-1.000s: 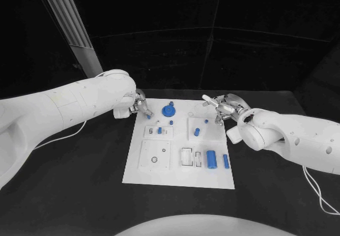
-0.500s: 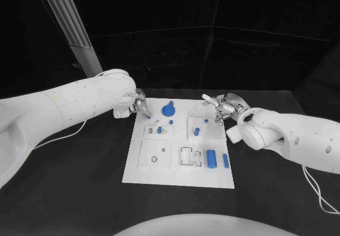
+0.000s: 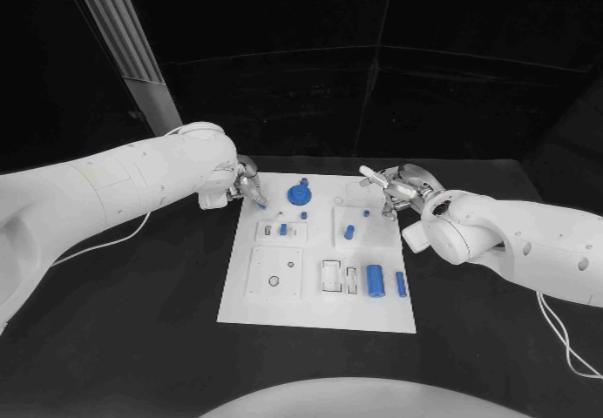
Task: Assemble the parts on the task board
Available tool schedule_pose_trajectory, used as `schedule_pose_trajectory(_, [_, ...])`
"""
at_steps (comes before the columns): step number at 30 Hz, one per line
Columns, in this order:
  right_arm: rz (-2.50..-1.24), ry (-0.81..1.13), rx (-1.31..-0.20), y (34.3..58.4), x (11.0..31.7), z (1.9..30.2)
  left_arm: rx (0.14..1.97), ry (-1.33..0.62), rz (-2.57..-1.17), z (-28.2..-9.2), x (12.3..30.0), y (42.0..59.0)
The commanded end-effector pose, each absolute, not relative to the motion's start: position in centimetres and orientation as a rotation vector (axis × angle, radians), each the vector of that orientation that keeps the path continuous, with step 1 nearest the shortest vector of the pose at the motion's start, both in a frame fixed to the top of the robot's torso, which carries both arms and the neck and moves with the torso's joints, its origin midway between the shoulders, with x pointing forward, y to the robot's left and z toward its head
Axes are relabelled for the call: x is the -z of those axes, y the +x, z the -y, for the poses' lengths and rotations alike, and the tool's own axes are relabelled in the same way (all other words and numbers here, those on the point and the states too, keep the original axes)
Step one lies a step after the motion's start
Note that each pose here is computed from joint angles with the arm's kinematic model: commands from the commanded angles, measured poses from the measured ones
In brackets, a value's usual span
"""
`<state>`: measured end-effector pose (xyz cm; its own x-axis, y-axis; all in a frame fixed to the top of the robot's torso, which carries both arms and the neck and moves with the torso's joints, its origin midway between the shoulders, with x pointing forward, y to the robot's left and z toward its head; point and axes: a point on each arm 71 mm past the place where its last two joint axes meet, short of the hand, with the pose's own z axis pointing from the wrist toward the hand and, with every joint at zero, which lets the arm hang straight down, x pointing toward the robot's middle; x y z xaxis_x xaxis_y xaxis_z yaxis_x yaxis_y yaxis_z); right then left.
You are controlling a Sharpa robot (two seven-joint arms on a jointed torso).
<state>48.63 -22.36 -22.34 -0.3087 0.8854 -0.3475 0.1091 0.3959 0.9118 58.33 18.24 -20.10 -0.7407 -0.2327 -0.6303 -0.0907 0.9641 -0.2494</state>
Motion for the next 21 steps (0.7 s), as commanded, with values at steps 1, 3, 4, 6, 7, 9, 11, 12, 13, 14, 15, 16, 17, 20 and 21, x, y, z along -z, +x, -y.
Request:
schedule_pose_trajectory(1, [-1.693,0.878,-1.019,48.7,22.2,22.5,0.311,-0.222,-2.360,-18.5,19.5,58.5])
schedule_pose_trajectory(3, [-1.692,0.879,-1.017,48.7,22.2,22.5,0.320,-0.224,-2.348,-18.8,19.2,58.5])
schedule_pose_trajectory(4, [-1.691,0.879,-1.016,48.7,22.2,22.6,0.324,-0.225,-2.342,-19.0,19.0,58.5])
schedule_pose_trajectory(6, [-1.689,0.880,-1.014,48.8,22.2,22.6,0.331,-0.226,-2.334,-19.2,18.6,58.4])
schedule_pose_trajectory(7, [-1.689,0.880,-1.014,48.8,22.2,22.6,0.333,-0.227,-2.333,-19.3,18.6,58.4])
schedule_pose_trajectory(9, [-1.688,0.881,-1.012,48.8,22.2,22.7,0.339,-0.230,-2.334,-19.5,18.3,58.3])
schedule_pose_trajectory(11, [-1.687,0.881,-1.012,48.8,22.2,22.7,0.343,-0.235,-2.344,-19.8,18.0,58.1])
schedule_pose_trajectory(12, [-1.687,0.881,-1.011,48.8,22.2,22.7,0.344,-0.235,-2.348,-19.9,18.0,58.0])
schedule_pose_trajectory(13, [-1.687,0.881,-1.011,48.8,22.2,22.7,0.345,-0.235,-2.353,-20.0,17.9,57.9])
schedule_pose_trajectory(14, [-1.686,0.881,-1.011,48.8,22.2,22.7,0.345,-0.235,-2.356,-20.1,17.9,57.8])
schedule_pose_trajectory(15, [-1.685,0.882,-1.011,48.8,22.2,22.7,0.346,-0.234,-2.360,-20.2,17.9,57.7])
schedule_pose_trajectory(16, [-1.685,0.882,-1.010,48.8,22.2,22.7,0.347,-0.233,-2.363,-20.3,17.8,57.6])
schedule_pose_trajectory(17, [-1.684,0.882,-1.010,48.8,22.2,22.7,0.348,-0.232,-2.367,-20.4,17.8,57.4])
schedule_pose_trajectory(20, [-1.682,0.882,-1.009,48.8,22.2,22.8,0.351,-0.233,-2.379,-20.7,17.7,57.0])
schedule_pose_trajectory(21, [-1.681,0.883,-1.009,48.8,22.2,22.8,0.351,-0.236,-2.383,-20.7,17.7,56.9])
